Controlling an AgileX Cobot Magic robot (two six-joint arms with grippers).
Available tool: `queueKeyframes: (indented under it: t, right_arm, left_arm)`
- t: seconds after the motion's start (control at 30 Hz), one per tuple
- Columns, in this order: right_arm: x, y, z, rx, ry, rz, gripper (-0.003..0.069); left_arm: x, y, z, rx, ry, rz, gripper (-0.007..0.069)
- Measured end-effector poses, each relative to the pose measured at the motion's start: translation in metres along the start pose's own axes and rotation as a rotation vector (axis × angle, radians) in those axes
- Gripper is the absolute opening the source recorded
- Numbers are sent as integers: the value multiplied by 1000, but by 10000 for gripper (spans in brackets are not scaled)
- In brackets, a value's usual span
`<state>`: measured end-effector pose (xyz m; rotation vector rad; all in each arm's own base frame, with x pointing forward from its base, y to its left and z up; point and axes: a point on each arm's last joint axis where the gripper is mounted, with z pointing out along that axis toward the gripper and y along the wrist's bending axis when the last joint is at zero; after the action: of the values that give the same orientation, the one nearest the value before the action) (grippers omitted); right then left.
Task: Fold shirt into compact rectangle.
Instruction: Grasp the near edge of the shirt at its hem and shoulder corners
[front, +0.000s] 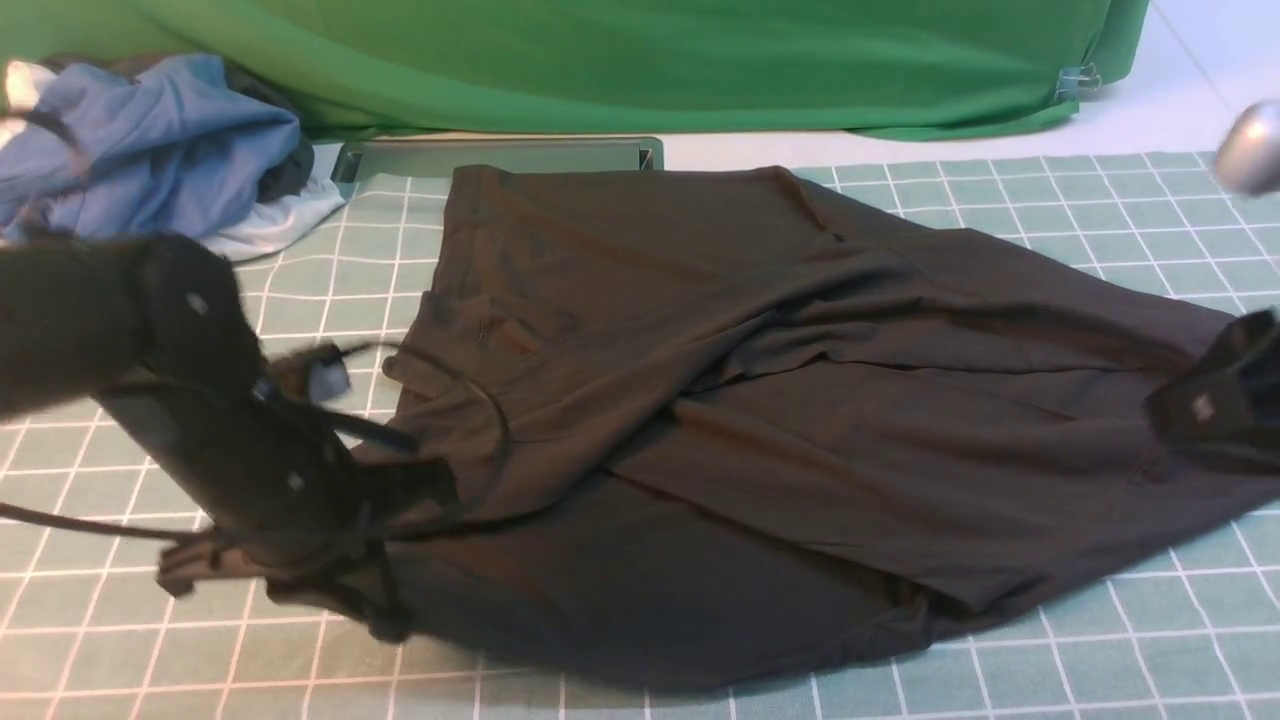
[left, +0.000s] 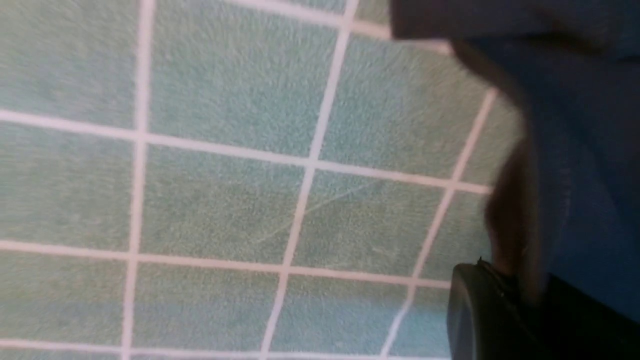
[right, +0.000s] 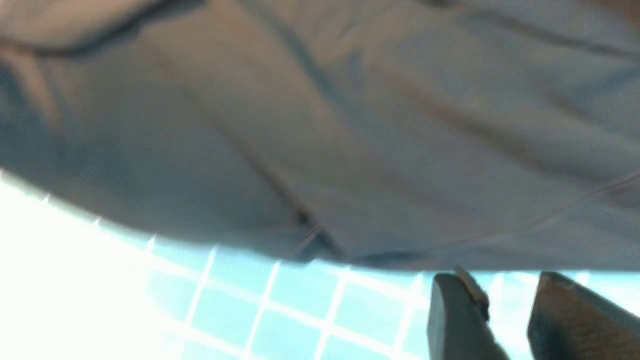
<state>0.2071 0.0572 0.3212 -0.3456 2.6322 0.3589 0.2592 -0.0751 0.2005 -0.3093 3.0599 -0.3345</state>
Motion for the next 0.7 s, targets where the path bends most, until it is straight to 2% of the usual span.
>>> queueKeyframes:
  t: [0.1, 0.17, 0.3, 0.43, 0.57, 0.7]
  right_arm:
    - [1, 19, 19, -47, 101, -87, 256]
    - [3, 30, 31, -49, 162, -163, 300]
    - [7, 49, 60, 27, 275, -305, 460]
    - [8, 55, 84, 84, 350, -354, 551]
    - [8, 53, 115, 119, 413, -372, 560]
    - [8, 48, 142, 167, 458, -363, 540]
  left_arm:
    - [1, 8, -9, -2, -3, -2, 18]
    - [2, 11, -8, -7, 2, -6, 18]
    - [5, 12, -6, -8, 17, 12, 18]
    - [5, 13, -6, -8, 17, 21, 18]
    - [5, 13, -6, -9, 17, 25, 18]
    - [5, 13, -6, -8, 12, 26, 18]
